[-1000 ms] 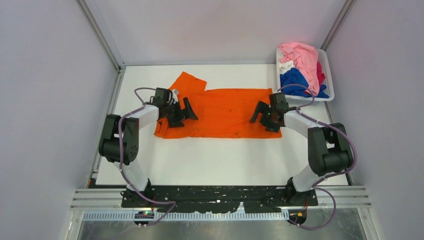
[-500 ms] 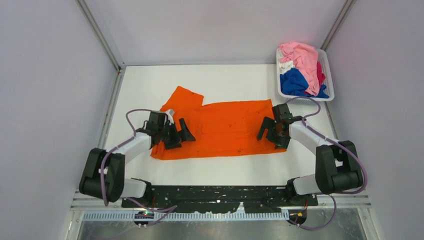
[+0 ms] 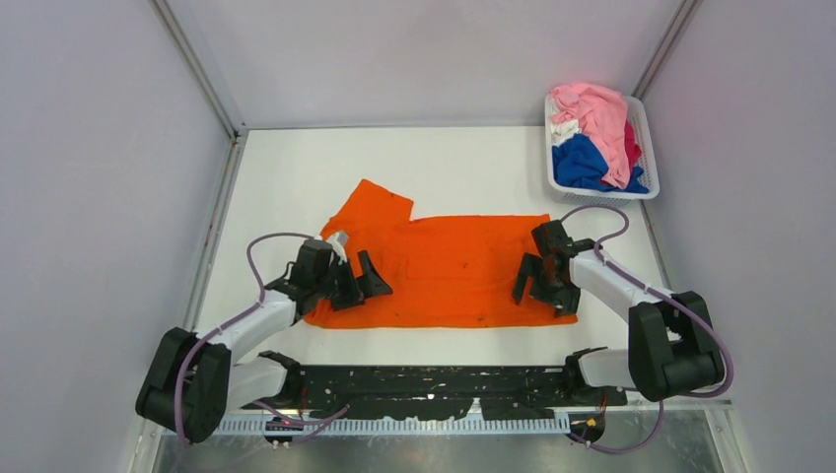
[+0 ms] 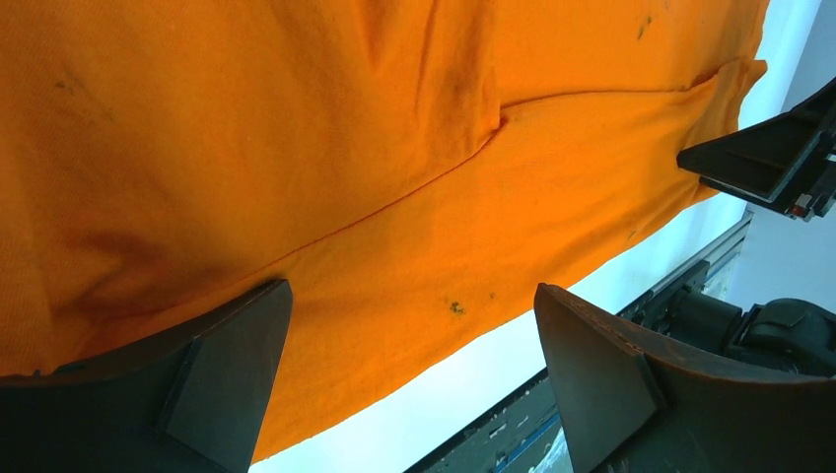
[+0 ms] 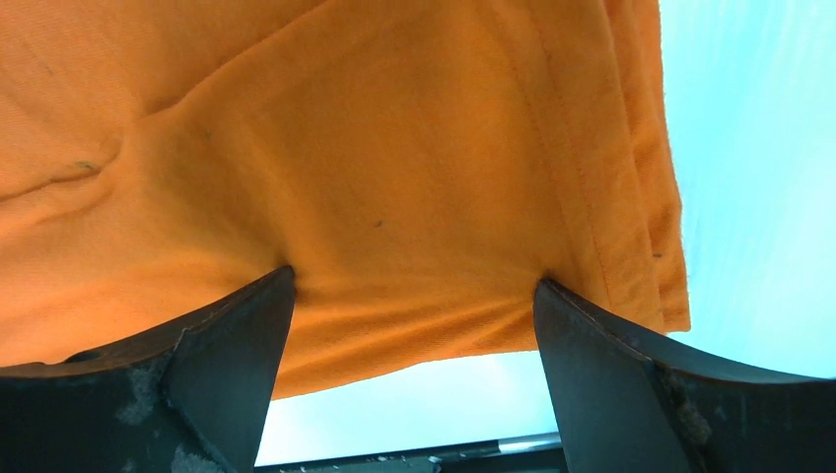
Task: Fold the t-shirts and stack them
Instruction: Fold the flattened tshirt in 1/3 of the way
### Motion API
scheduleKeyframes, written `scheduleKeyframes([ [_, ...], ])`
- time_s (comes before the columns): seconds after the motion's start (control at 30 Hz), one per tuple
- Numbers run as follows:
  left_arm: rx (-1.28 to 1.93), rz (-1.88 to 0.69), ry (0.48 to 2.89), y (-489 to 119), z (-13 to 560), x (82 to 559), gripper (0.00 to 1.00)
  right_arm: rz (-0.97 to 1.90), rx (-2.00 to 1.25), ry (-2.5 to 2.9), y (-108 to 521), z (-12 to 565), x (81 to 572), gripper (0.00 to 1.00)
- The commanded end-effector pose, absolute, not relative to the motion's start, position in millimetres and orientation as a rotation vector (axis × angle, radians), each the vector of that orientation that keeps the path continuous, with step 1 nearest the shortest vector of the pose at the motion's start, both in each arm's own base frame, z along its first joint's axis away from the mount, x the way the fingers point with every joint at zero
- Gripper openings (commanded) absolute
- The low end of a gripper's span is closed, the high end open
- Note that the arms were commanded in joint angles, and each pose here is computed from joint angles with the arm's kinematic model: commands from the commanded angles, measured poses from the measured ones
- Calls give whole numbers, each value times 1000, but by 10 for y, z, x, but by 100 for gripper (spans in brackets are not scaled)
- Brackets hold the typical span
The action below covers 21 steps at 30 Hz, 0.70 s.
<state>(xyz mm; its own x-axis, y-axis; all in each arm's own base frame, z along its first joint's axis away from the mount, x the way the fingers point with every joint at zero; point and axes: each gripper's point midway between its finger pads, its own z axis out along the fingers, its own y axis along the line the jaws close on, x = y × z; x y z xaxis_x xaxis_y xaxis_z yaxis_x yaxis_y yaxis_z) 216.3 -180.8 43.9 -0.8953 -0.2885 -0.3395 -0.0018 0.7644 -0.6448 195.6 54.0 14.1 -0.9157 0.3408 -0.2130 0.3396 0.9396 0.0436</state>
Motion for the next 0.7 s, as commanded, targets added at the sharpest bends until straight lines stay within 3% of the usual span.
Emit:
scheduleKeyframes([
  [0.0, -333, -798, 2721, -1596, 58, 1646, 100, -159, 491, 3005, 391, 75, 1490, 95],
  [0.37, -421, -664, 2756, -1336, 16, 1217, 100, -186, 497, 2953, 362, 224, 1508, 95],
  [0.67, -340, -639, 2456, -1366, 807, 1869, 100, 131, 305, 2726, 687, 781, 2054, 95],
])
